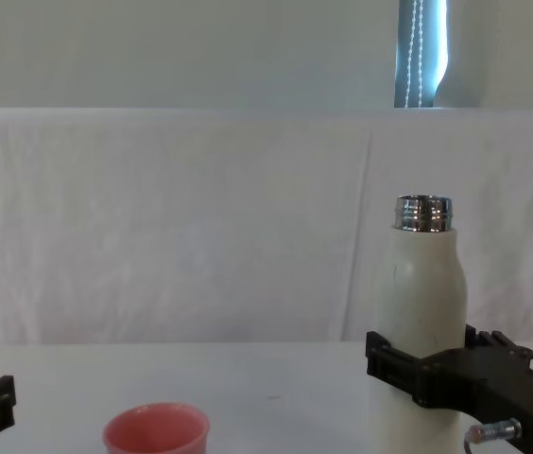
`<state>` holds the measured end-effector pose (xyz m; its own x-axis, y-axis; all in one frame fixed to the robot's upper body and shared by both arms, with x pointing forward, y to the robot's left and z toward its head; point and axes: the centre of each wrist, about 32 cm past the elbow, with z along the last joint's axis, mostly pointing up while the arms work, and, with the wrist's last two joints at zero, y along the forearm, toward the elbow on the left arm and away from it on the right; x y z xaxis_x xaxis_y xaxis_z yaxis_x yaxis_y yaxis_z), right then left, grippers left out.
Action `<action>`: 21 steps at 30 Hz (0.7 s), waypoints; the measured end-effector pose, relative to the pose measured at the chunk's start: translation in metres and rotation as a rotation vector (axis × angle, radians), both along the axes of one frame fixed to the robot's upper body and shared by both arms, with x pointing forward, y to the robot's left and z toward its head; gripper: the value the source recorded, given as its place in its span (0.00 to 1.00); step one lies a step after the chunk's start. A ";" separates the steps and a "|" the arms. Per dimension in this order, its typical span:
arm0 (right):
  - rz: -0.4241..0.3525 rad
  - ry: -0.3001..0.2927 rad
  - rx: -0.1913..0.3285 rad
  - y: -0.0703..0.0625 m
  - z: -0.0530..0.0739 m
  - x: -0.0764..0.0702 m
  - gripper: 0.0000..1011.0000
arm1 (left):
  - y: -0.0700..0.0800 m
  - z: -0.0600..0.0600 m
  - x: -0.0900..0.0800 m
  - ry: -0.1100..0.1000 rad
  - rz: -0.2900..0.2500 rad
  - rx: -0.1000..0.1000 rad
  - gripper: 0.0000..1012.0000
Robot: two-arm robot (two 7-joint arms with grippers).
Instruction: Grasp the thermos with one hand and pour water into the cup lid.
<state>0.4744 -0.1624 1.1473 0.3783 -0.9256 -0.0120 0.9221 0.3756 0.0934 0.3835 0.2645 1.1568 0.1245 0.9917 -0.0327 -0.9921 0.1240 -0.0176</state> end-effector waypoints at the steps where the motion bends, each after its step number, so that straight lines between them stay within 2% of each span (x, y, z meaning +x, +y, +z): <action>1: 0.000 0.000 0.000 0.000 0.000 0.000 0.99 | 0.000 0.000 0.000 0.000 0.000 0.000 0.99; 12: 0.000 0.000 0.000 0.000 0.000 0.000 0.99 | 0.000 0.000 0.000 0.000 0.000 0.000 0.99; 15: 0.000 0.000 0.000 0.000 0.000 0.000 0.94 | 0.000 0.000 0.000 0.000 0.000 0.000 0.99; 21: 0.000 0.000 0.000 0.000 0.000 -0.001 0.94 | 0.000 0.000 0.000 0.000 0.000 0.000 0.99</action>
